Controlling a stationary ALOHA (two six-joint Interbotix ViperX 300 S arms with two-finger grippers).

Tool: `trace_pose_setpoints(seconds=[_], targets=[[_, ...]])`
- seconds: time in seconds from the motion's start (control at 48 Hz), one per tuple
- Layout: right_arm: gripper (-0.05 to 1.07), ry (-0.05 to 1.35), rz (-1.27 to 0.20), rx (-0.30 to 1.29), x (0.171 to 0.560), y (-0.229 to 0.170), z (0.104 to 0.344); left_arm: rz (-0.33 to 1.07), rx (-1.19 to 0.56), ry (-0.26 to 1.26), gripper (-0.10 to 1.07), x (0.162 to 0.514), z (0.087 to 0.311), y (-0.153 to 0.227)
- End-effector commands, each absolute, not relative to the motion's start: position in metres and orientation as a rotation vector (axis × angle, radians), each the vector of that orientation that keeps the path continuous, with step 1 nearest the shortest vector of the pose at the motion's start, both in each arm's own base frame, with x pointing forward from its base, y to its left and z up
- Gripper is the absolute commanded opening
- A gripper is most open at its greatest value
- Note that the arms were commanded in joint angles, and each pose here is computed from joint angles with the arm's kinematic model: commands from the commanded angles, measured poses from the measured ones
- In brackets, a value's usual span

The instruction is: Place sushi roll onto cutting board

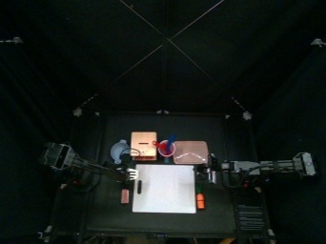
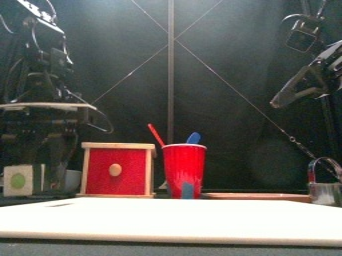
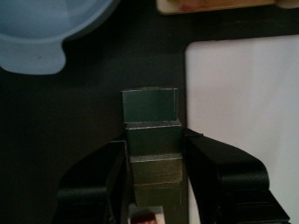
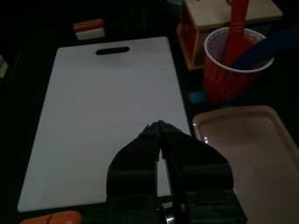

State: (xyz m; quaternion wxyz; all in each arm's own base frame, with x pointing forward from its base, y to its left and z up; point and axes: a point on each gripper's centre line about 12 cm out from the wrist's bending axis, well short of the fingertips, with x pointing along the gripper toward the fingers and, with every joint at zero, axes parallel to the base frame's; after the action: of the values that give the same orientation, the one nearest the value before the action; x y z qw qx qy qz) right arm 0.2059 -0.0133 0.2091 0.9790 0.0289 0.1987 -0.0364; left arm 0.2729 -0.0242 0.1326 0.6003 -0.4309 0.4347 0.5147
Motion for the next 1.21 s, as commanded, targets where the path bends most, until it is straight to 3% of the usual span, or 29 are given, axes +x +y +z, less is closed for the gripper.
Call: trace_pose_setpoints(seconds=[0.0, 0.25, 0.625, 0.75, 1.188], targets=[[0.01, 0.383, -0.072, 0.066, 0.21, -0.013, 0.217, 1.127, -1.024, 0.962, 0.7, 0.276, 0.158, -0.03], [0.01, 0.388, -0.07, 0.072, 0.211, -0.013, 0.221, 1.041, -1.052, 0.916, 0.7, 0.286, 0.185, -0.043], [0.01, 0.389, -0.067, 0.062, 0.213, -0.013, 0.227, 1.007, -1.008, 0.877, 0.7, 0.37, 0.188, -0.063], [0.01, 0.379, -0.074, 0.062, 0.214, -0.014, 0.231, 1.008, -0.986, 0.89, 0.7, 0.394, 0.177, -0.066], [0.01, 0.442, -0.067, 0.088, 0.21, -0.011, 0.224, 0.972, -1.056, 0.871, 0.7, 0.465, 0.176, -0.063]])
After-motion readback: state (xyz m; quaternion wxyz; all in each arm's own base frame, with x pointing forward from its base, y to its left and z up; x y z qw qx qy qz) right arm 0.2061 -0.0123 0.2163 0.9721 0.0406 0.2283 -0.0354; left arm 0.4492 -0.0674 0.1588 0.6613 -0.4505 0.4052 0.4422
